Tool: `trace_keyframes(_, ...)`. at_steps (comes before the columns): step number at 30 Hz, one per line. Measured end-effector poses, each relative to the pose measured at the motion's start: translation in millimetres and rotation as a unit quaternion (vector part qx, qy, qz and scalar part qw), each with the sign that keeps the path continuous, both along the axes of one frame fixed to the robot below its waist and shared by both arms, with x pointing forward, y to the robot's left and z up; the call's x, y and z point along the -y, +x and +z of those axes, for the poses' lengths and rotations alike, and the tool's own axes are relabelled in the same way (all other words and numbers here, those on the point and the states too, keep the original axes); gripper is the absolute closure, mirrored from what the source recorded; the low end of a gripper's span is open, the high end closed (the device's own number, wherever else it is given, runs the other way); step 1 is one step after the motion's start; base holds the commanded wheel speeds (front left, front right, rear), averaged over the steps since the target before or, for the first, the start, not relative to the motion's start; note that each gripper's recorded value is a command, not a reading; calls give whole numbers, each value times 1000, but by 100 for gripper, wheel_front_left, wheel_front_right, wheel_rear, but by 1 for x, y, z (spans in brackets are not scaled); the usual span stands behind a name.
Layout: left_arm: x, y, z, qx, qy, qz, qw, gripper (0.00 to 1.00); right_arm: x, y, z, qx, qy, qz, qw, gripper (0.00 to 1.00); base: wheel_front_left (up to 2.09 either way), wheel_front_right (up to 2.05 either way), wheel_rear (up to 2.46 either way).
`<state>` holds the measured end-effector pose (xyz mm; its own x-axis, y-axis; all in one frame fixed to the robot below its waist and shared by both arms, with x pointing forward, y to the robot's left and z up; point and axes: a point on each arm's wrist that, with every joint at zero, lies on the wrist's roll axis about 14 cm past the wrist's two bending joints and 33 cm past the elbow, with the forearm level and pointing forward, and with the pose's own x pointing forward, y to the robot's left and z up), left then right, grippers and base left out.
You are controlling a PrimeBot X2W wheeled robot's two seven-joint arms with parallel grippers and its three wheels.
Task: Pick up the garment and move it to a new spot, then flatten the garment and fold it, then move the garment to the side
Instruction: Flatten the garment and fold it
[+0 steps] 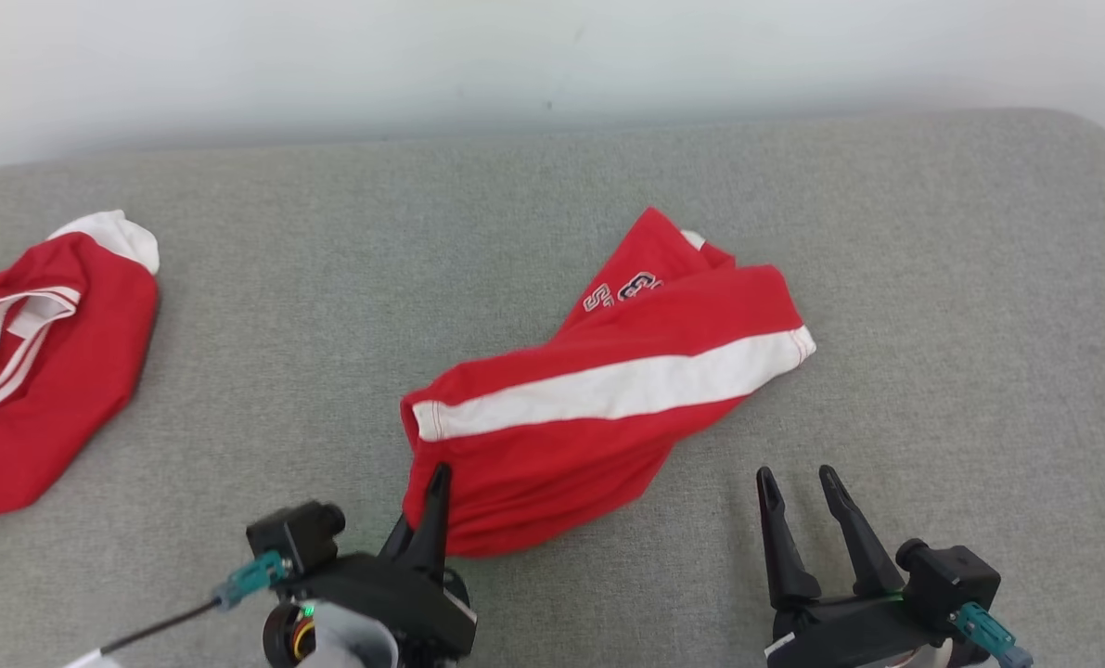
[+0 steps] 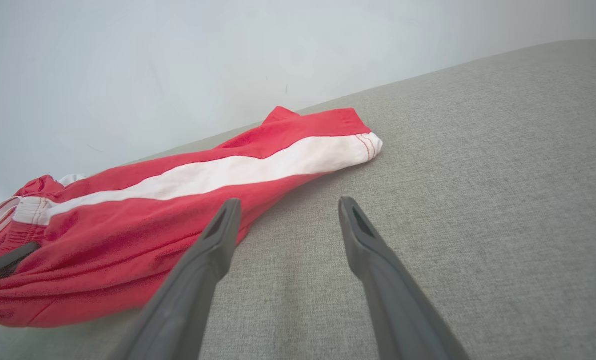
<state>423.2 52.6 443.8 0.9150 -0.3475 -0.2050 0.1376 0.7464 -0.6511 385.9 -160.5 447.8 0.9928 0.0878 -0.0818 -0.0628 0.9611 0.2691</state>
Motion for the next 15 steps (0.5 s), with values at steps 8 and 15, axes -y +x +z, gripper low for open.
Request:
trace_keyframes(8,-29,-19,-5,6,39,33,999,0,-3,-5,7,10,-5,6,1000,0,0,0,0)
trace_keyframes(15,-51,-29,-7,21,94,48,994,0,3,-12,10,13,-7,-3,1000,0,0,0,0)
